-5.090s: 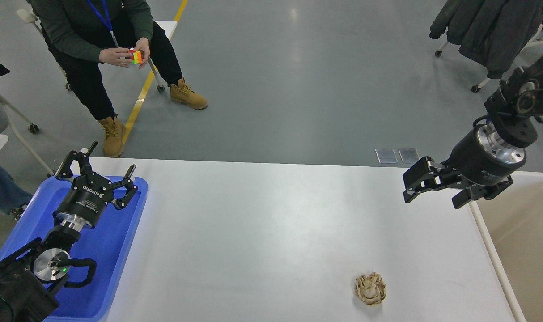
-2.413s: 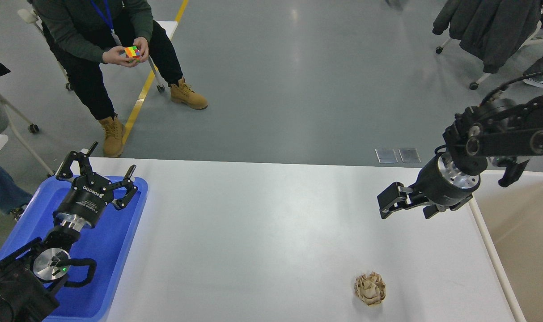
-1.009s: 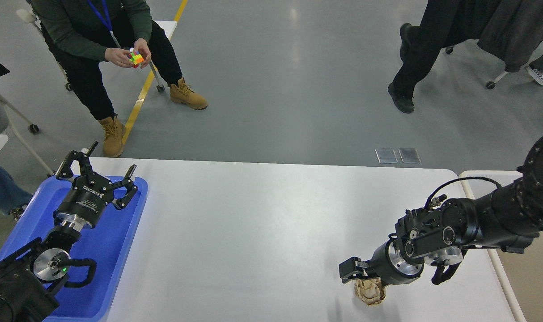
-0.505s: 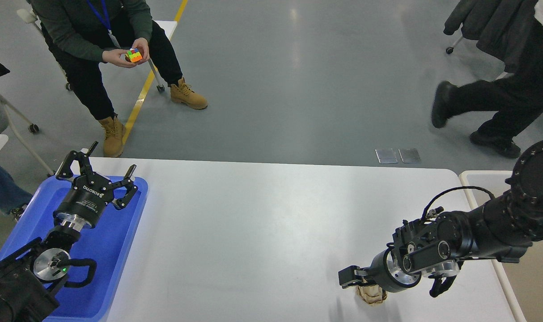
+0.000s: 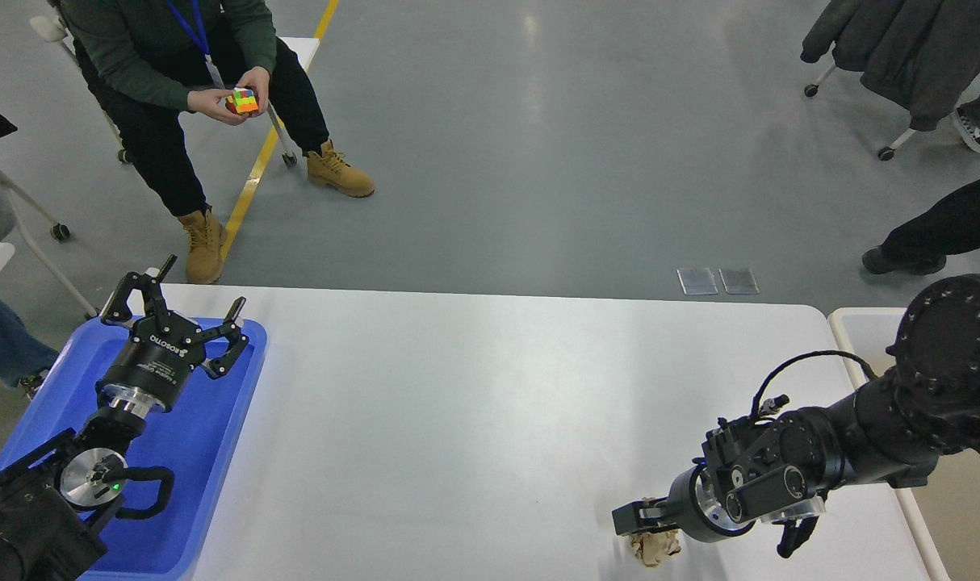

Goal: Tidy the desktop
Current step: 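Close the right gripper around the beige crumpled piece, then lift the held piece and carry it over the white bin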

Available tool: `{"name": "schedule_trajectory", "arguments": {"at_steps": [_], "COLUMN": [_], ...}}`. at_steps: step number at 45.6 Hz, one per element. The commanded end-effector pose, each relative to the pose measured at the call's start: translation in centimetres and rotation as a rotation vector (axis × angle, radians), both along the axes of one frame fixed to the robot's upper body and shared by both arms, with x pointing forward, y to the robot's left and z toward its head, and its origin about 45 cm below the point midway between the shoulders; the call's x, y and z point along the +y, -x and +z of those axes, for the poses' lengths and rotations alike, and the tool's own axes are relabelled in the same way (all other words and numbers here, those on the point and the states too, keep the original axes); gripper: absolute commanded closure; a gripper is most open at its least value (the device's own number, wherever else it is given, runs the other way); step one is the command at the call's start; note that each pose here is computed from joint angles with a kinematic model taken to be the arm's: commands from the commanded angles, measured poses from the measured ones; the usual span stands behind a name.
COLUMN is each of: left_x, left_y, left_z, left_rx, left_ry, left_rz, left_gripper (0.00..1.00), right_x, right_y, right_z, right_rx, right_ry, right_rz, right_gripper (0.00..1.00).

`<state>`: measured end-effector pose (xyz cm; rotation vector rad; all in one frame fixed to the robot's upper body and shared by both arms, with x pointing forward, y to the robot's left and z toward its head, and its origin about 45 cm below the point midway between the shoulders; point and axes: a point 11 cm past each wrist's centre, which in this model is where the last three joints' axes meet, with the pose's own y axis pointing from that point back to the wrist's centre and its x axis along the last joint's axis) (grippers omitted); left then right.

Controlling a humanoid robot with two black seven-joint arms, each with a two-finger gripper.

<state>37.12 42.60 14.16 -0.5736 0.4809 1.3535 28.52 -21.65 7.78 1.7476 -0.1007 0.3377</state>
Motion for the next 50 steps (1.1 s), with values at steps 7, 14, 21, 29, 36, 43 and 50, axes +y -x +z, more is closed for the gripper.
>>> {"name": "schedule_trajectory", "arguments": {"at_steps": [7, 14, 21, 29, 36, 43, 50], "left_x": [0.0, 0.0, 0.0, 0.0, 0.0, 0.0, 0.0], "left_y": [0.0, 0.0, 0.0, 0.0, 0.0, 0.0, 0.0], "left_z": [0.0, 0.1, 0.0, 0.1, 0.1, 0.0, 0.0], "left_rx": [0.0, -0.001, -0.001, -0.001, -0.001, 0.0, 0.0], "left_ry": [0.0, 0.0, -0.001, 0.0, 0.0, 0.0, 0.0], "left_rz": [0.0, 0.0, -0.001, 0.0, 0.0, 0.0, 0.0], "left_gripper": [0.01, 0.01, 0.01, 0.01, 0.01, 0.01, 0.01], "right_x": [-0.9, -1.1, -1.5, -1.6, -1.8, -2.8, -4.1], "right_y": [0.7, 0.8, 0.4, 0.1, -0.5, -1.9, -4.5], "right_z": [-0.6, -0.6, -0.1, 0.8, 2.1, 5.2, 10.4], "right_rx": [-0.02, -0.017, -0.018, -0.016, -0.024, -0.041, -0.075], "right_ry": [0.069, 0.088, 0.115, 0.118, 0.121, 0.116, 0.123], "right_rz": [0.153, 0.18, 0.196, 0.197, 0.191, 0.147, 0.095], "right_gripper": [0.42, 0.63, 1.0, 1.0, 1.0, 1.0, 1.0]}}
